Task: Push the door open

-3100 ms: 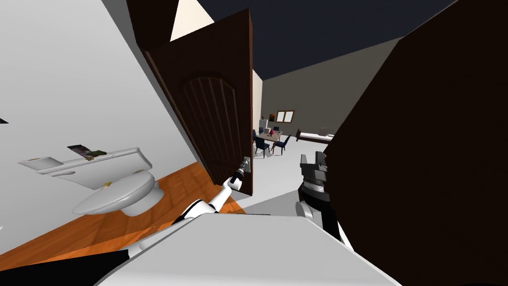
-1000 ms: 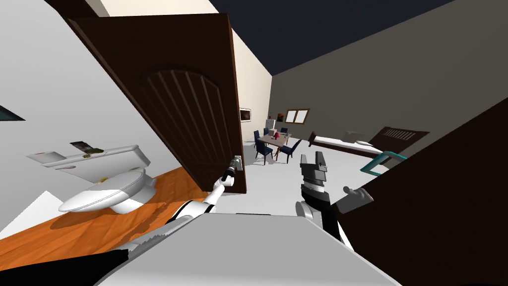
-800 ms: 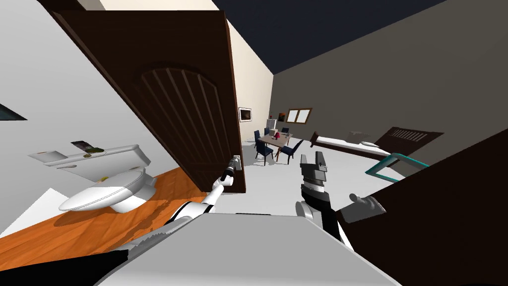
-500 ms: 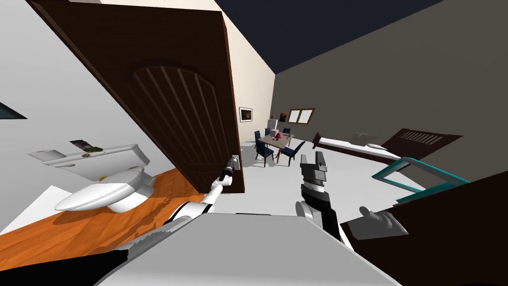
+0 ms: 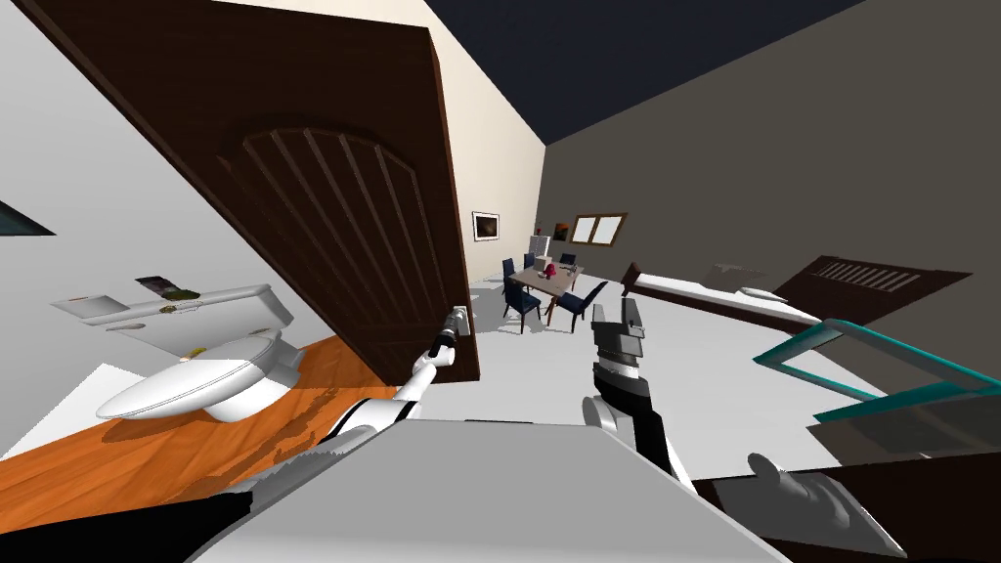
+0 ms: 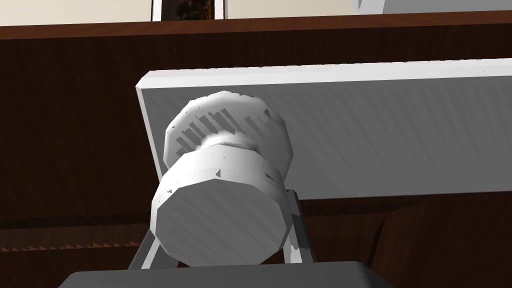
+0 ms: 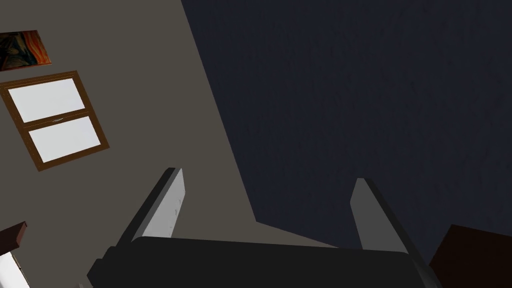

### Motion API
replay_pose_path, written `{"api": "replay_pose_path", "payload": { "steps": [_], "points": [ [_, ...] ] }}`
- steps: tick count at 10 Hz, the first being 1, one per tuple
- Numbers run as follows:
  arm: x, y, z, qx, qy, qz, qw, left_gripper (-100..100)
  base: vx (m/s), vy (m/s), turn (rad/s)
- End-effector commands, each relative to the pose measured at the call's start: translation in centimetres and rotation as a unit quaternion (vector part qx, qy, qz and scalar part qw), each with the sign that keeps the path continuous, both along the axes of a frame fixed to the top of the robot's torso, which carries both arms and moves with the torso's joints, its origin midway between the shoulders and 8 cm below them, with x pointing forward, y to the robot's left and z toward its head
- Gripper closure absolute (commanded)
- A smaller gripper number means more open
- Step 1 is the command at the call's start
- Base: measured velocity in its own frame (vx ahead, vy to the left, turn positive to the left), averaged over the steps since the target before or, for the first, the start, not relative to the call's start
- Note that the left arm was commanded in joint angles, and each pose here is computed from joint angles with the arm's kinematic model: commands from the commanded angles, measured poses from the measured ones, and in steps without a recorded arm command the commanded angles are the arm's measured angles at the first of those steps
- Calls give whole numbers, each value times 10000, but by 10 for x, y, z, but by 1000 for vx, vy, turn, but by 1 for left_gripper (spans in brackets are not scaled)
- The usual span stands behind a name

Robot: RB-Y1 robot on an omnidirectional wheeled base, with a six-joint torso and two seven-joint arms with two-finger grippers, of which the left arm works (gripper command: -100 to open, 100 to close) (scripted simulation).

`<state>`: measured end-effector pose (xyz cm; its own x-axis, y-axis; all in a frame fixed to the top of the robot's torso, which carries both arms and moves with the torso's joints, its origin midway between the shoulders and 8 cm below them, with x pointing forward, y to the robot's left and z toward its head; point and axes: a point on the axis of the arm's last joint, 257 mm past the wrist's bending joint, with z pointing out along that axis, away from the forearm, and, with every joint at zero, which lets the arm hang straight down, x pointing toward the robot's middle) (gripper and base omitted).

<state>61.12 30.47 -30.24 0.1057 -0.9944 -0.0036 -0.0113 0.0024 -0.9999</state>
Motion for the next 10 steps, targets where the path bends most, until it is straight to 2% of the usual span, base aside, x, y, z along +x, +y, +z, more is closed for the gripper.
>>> {"api": "replay_pose_path", "payload": {
  "steps": [1,4,5,6,9,10],
  "points": [
    [2,11,6,3,-49,91,9999,100,199,-117,58],
    [-1,33,6,-2,-52,291,9996,100,198,-122,70],
    [-1,33,6,-2,-52,291,9996,100,127,-58,35],
    [-3,42,6,-5,-54,380,9993,100,126,-96,39],
    [-5,56,6,-9,-57,509,9987,100,164,-94,62],
    [-8,59,2,3,-8,528,9986,100,77,-17,40]
  ]
}}
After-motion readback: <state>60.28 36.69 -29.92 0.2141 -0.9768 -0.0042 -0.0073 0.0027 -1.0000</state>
